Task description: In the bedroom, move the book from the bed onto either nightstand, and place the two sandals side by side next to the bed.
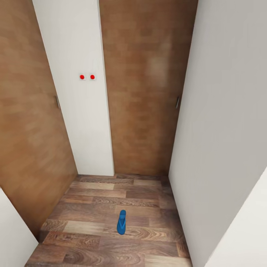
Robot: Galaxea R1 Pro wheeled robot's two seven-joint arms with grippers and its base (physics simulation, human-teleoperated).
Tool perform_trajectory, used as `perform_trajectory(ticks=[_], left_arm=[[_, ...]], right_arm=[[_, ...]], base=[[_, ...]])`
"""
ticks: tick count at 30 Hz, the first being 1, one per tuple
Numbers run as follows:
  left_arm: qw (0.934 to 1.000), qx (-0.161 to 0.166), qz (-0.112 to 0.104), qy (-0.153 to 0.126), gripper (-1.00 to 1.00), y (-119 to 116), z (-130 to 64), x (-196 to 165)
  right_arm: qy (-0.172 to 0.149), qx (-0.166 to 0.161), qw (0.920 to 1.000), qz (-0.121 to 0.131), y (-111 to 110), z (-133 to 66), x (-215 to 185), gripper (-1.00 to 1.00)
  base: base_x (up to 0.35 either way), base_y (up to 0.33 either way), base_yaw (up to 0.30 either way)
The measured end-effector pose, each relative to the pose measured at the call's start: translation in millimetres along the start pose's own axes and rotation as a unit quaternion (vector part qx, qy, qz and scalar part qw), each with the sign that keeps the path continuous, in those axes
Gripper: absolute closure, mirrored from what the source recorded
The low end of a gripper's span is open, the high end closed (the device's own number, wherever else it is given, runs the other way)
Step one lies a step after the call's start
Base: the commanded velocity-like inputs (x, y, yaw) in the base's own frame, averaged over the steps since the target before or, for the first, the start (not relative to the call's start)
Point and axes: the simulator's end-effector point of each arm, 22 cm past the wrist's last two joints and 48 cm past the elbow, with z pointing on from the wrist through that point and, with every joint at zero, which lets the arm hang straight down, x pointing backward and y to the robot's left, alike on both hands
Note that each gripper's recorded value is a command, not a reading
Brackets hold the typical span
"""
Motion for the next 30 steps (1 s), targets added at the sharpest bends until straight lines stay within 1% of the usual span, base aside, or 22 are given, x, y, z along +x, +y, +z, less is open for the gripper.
perform_trajectory(ticks=[20, 23, 30], left_arm=[[1.0, 0.0, 0.0, 0.0, -1.0, -0.2, 0.0, 0.0], [1.0, 0.0, 0.0, 0.0, -1.0, -0.2, 0.2, 0.1], [1.0, 0.0, 0.0, 0.0, -1.0, -0.1, 0.2, 0.1]], right_arm=[[0.0, 0.0, 1.0, 0.0, -0.1, 0.0, 0.0, -1.0], [0.0, 0.0, 1.0, 0.0, -0.1, 0.1, -0.1, -1.0], [0.0, 0.0, 1.0, 0.0, 0.0, 0.2, 0.0, -1.0]], base=[[0.317, 0.0, 0.0], [0.173, 0.0, 0.0], [0.054, 0.0, 0.0]])
